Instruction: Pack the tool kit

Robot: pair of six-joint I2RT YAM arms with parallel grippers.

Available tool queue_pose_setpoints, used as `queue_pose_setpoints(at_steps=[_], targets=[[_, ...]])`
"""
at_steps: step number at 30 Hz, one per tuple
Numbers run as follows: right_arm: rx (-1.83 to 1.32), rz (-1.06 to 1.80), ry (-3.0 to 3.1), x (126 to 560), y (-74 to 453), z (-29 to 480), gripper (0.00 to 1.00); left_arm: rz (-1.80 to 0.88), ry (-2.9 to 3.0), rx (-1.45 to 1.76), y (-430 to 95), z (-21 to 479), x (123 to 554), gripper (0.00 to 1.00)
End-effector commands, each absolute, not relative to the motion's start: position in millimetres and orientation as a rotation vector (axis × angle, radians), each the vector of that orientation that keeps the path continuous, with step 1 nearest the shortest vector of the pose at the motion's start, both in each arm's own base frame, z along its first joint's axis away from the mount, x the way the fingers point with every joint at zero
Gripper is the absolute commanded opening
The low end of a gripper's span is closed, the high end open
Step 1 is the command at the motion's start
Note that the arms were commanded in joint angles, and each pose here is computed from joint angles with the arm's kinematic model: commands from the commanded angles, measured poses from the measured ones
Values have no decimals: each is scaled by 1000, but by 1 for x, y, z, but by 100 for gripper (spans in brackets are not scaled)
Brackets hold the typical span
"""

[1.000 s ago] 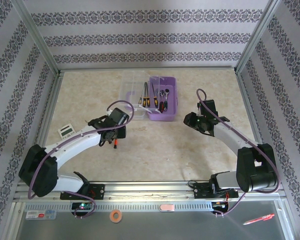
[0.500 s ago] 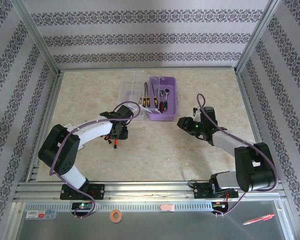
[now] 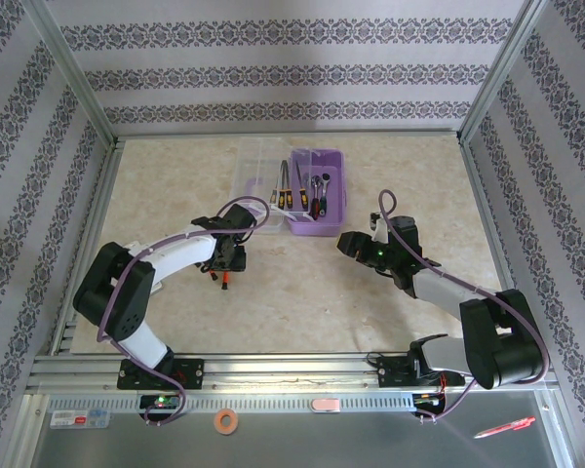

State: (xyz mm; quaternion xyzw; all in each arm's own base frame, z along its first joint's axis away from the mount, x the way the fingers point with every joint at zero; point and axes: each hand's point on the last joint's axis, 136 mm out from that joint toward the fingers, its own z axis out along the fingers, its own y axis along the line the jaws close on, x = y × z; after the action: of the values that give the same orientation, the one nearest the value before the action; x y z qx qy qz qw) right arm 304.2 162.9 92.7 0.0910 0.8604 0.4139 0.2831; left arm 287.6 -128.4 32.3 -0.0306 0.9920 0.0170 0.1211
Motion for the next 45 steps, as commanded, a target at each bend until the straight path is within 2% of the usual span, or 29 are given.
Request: queue_pose_setpoints(at_steps=[1,11,26,31,35,45], targets=[[204,1075,2263,310,163,102,53,94,2944,-76,-123,25,286,40],[220,1072,2277,312,162,99,51,58,2961,-60,-127,15,285,32],[224,1071,2252,311,157,111,50,15,3004,-66,-131,-6,276,33],[228,1072,2249,311,156,113,49,19,3019,-63,-130,-9,272,19],[223,1069,2244,311,155,116,49,3,2972,-58,-128,16,274,15],[222,1087,2242,311,157,118,48,-59,2748,-29,-124,128,288,18]])
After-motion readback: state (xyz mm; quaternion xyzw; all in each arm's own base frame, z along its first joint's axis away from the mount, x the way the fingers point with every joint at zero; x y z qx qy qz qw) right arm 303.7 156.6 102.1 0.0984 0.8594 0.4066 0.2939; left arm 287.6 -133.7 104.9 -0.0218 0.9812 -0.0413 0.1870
